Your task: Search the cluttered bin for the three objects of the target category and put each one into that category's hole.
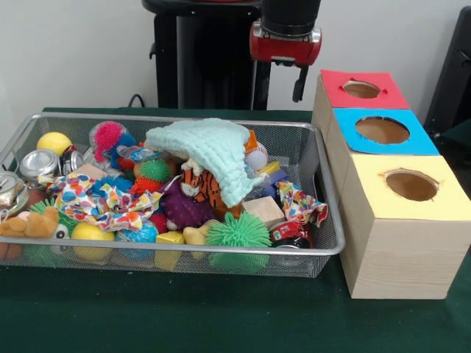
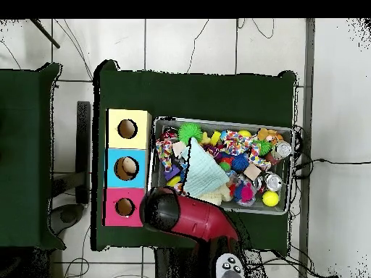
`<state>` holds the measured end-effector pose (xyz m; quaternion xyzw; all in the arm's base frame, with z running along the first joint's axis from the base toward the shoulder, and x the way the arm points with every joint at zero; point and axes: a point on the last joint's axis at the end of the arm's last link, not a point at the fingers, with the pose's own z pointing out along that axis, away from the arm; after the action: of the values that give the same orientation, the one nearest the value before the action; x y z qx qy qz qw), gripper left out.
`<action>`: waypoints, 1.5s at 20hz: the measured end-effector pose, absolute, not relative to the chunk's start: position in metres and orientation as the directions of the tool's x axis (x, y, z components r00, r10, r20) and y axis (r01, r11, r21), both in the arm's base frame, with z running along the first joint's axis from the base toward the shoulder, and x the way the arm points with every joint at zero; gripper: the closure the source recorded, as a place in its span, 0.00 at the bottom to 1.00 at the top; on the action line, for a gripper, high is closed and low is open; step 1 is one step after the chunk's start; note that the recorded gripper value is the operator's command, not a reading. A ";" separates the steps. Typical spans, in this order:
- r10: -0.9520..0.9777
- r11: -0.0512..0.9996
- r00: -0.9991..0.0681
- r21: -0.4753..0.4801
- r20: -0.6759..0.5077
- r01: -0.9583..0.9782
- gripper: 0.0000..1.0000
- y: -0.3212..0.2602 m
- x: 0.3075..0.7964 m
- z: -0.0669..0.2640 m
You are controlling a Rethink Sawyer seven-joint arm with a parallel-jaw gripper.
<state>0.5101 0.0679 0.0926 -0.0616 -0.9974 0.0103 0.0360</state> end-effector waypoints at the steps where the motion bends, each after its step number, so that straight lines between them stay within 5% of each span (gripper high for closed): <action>1: 0.134 0.991 -0.988 -0.027 0.070 0.133 0.00 0.064 0.514 0.090; 19: 0.289 0.956 -0.957 -0.046 -0.027 0.290 0.00 0.012 0.579 0.019; 30: 0.332 0.941 -0.940 -0.041 -0.085 0.336 0.00 -0.004 0.600 0.025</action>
<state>0.6002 -0.0041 0.0254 -0.1696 -0.9844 0.0273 -0.0385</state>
